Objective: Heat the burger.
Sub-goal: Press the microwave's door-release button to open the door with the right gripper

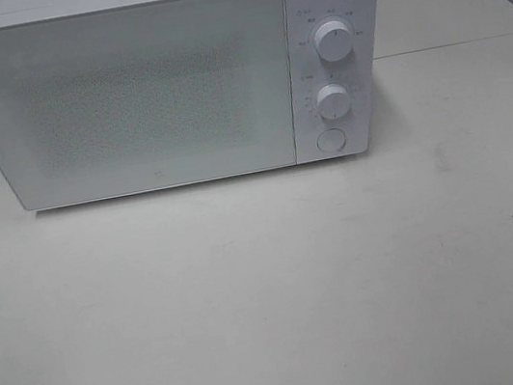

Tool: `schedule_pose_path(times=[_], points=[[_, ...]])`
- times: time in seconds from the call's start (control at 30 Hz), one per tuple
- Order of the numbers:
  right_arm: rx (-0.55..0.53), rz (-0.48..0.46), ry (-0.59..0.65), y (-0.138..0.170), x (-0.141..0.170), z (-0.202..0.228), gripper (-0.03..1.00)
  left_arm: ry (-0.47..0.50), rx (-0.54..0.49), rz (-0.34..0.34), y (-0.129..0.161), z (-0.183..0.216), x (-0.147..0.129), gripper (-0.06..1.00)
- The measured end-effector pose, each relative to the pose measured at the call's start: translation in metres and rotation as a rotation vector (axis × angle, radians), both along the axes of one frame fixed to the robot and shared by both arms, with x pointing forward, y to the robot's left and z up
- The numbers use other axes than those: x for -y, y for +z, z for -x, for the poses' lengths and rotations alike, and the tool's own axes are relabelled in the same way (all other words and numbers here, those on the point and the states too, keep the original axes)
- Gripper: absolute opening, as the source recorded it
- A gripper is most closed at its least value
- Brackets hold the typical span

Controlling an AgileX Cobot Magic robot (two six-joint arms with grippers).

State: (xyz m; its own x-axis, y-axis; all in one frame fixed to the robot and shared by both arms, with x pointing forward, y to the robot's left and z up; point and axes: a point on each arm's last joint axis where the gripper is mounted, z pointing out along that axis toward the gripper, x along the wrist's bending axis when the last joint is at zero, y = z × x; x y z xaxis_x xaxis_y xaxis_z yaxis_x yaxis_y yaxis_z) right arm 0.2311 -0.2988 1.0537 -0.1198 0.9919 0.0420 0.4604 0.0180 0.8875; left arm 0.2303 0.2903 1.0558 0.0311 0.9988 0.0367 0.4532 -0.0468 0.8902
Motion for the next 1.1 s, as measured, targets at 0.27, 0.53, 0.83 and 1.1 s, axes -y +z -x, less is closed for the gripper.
schedule_pose_path(times=[0.27, 0.53, 0.83, 1.1], points=[[-0.026, 0.006, -0.001, -0.004, 0.000, -0.001, 0.75, 0.000, 0.000, 0.000, 0.000, 0.000, 0.000, 0.98], [-0.026, 0.007, 0.000, -0.004, 0.000, -0.001, 0.75, 0.000, 0.000, 0.000, 0.000, 0.000, 0.000, 0.98], [0.028, -0.002, -0.001, 0.007, -0.001, -0.009, 0.75, 0.000, 0.000, 0.000, 0.000, 0.000, 0.000, 0.98], [0.085, -0.011, -0.003, 0.018, -0.006, -0.046, 0.75, 0.000, 0.000, 0.000, 0.000, 0.000, 0.000, 0.98]])
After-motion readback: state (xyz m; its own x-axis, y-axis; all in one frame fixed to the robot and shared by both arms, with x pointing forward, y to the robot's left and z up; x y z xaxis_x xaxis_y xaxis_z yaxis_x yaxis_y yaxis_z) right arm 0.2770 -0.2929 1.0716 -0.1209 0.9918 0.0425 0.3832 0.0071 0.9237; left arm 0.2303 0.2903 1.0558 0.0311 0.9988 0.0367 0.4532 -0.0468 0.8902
